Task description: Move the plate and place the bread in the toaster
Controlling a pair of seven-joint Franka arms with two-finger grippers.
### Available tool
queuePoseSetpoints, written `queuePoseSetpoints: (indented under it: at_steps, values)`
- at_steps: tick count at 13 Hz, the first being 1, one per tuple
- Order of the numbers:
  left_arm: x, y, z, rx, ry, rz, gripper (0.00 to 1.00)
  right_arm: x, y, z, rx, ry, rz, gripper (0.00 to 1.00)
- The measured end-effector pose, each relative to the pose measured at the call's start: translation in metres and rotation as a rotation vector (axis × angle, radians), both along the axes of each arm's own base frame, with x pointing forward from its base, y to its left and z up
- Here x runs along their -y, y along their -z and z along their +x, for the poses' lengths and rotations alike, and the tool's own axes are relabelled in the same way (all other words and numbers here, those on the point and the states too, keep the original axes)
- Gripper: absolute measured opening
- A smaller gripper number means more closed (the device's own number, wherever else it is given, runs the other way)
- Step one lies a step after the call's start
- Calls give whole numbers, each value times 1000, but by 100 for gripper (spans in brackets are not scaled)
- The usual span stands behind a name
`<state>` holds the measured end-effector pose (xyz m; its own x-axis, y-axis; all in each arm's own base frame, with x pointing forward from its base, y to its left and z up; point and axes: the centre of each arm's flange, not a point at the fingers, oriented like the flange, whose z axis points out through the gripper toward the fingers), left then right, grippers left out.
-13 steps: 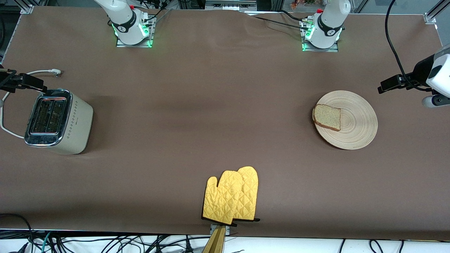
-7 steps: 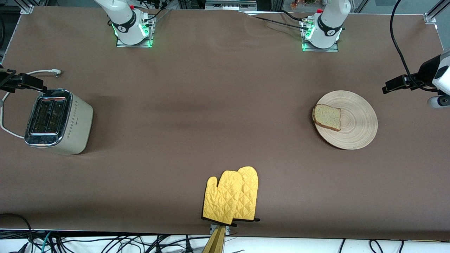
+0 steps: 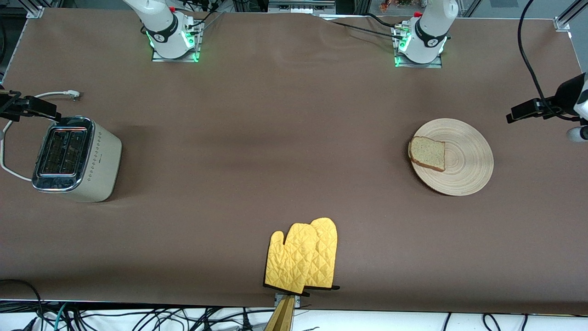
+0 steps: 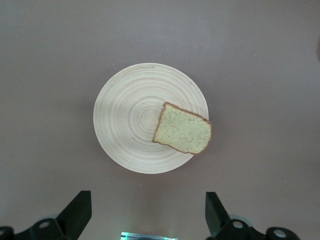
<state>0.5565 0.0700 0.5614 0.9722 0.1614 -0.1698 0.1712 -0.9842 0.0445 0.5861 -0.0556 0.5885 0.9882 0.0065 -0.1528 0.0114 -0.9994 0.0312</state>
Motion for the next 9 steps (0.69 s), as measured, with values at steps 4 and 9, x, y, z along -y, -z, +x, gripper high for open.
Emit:
queuePoseSetpoints:
  at_steps: [4,9]
  values:
    - [-50,25,3,29,43,-13,100,0,0,0,0,0,0,100]
    - [-132,70,-4,36,73,-115,100,1,0,0,0,2,0,100]
